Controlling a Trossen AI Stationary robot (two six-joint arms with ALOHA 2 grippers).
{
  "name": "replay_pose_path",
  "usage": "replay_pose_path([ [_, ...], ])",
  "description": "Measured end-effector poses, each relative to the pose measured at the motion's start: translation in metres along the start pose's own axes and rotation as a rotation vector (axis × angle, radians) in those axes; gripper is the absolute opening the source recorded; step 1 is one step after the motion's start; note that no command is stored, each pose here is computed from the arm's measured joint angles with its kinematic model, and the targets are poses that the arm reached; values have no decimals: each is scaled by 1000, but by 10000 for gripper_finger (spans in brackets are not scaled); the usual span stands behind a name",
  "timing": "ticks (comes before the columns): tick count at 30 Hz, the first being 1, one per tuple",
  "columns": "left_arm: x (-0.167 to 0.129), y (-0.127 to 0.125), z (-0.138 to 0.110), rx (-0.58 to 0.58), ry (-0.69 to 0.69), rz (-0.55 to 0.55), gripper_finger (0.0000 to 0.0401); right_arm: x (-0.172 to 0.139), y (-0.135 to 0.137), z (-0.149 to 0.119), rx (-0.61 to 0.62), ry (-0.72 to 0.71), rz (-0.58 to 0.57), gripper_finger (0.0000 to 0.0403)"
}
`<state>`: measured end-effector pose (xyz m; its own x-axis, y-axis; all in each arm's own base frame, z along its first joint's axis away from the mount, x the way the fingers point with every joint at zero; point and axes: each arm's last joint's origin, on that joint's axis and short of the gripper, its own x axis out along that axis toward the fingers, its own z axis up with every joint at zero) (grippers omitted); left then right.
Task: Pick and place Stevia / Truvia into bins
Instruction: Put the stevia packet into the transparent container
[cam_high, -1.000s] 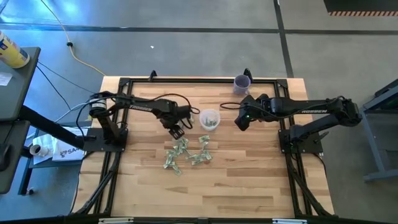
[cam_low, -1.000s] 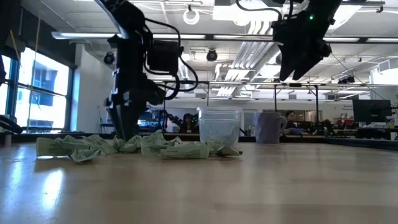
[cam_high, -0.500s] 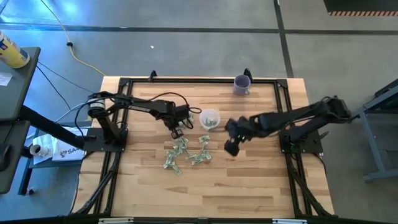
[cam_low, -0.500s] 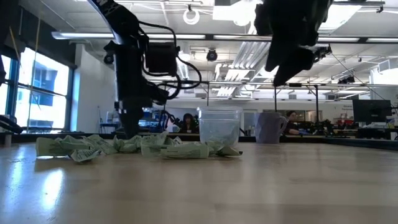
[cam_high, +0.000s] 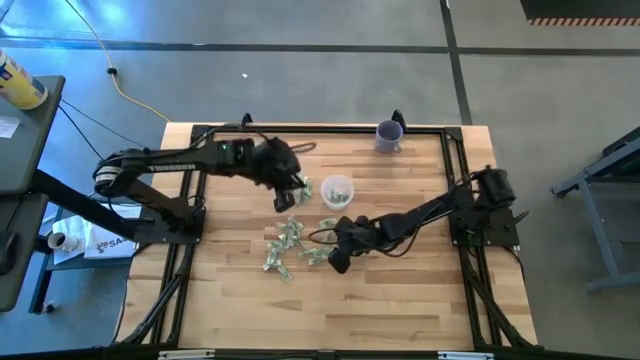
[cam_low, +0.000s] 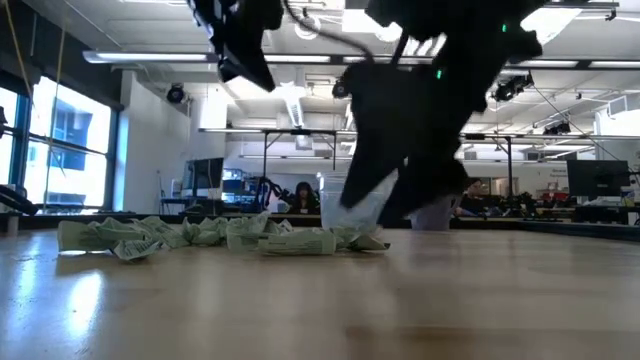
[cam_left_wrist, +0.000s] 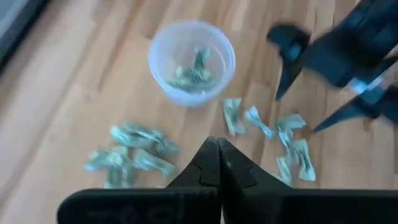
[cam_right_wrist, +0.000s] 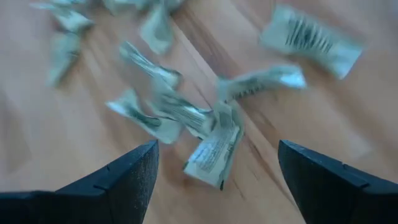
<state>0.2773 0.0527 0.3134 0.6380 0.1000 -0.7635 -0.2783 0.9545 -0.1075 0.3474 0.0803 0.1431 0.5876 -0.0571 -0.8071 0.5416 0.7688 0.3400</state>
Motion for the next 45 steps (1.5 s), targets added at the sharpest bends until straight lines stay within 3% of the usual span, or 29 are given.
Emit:
replay_pose_path([
  [4,-12,6,18,35,-63,-3,22,22,-2,-12,55,24,-35,315],
  [7,-20,9,24,35,-71,2,33,29,1,-17,59,12,-73,284],
  [9,-28,8,29,47,-90,1,46,29,3,-17,57,0,-105,237],
  [12,-34,7,33,81,-103,3,52,29,1,-12,78,-11,-142,135],
  [14,-38,7,37,111,-125,3,42,29,-4,-10,114,8,-166,56],
  [16,-39,6,39,132,-149,3,25,27,-7,-7,176,49,-152,17],
  [21,-39,12,40,122,-150,35,22,6,-3,-2,218,71,-98,6],
  [24,-39,14,40,118,-150,51,41,-10,4,4,230,32,-76,5],
  [28,-39,13,40,121,-151,65,43,-8,-1,-1,230,64,-118,3],
  [31,-39,13,41,118,-156,66,22,-10,2,0,238,55,-98,2],
  [36,-35,13,44,118,-177,74,22,-12,5,-2,246,52,-92,1],
  [40,-28,16,44,112,-154,139,61,-27,15,6,239,9,-68,1],
  [45,-14,19,44,108,-110,223,111,-66,17,24,201,-93,-138,1],
])
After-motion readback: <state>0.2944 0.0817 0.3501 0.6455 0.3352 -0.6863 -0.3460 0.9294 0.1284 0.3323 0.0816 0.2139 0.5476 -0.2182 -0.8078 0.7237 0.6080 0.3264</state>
